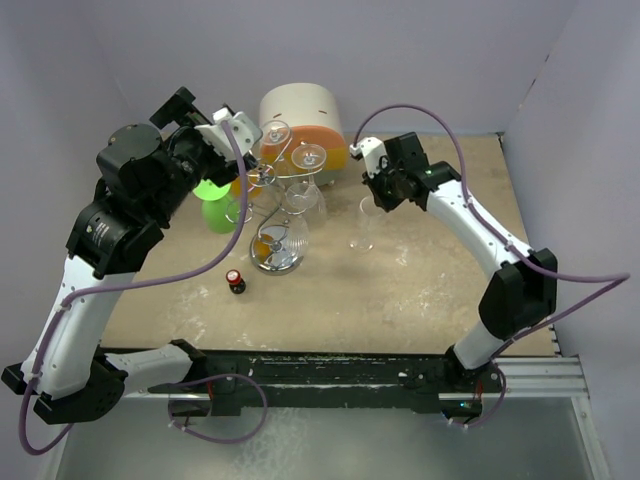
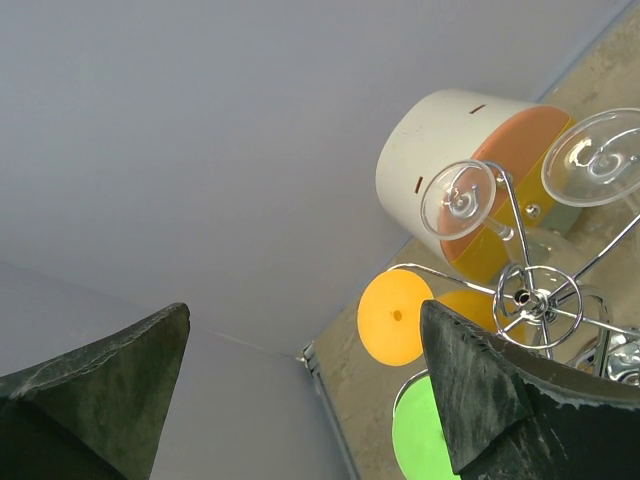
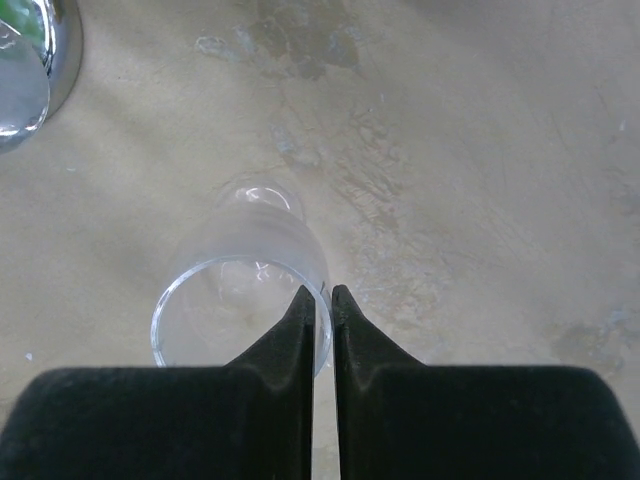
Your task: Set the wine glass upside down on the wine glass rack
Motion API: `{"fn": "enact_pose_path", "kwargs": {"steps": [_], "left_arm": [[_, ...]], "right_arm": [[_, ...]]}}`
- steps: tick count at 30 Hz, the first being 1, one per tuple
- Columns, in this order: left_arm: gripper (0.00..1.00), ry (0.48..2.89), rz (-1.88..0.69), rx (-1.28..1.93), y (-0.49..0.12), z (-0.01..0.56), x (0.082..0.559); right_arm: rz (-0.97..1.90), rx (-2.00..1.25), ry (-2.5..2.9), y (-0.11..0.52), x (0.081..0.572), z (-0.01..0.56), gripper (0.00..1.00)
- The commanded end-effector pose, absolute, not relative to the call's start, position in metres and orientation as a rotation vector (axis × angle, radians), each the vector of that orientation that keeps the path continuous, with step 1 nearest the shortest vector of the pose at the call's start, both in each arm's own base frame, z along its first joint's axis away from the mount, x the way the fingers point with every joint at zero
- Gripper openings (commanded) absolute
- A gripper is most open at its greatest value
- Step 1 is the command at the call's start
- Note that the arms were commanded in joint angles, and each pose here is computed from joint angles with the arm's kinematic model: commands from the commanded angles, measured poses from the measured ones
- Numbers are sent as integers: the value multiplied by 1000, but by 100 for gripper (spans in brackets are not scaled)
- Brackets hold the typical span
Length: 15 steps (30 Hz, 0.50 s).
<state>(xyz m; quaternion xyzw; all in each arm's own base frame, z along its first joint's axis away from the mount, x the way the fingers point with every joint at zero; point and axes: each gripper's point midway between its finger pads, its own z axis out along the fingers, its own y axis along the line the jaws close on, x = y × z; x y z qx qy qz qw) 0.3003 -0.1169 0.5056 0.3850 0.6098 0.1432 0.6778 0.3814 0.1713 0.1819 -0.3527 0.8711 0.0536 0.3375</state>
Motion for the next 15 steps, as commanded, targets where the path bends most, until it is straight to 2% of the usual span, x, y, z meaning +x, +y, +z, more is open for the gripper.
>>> {"fn": "enact_pose_path", "kwargs": {"steps": [1,8,15], "left_arm": [[99,1338,308,769,-109,525,297],[99,1372,180,767,-125,514,298],[99,1394,-57,785,-157,506,294]], "right_arm": [[64,-854,2123,158,384,237,0],[-4,-774,2015,133,384,286,0],[-89,-629,1814,93,379,376,0]]}}
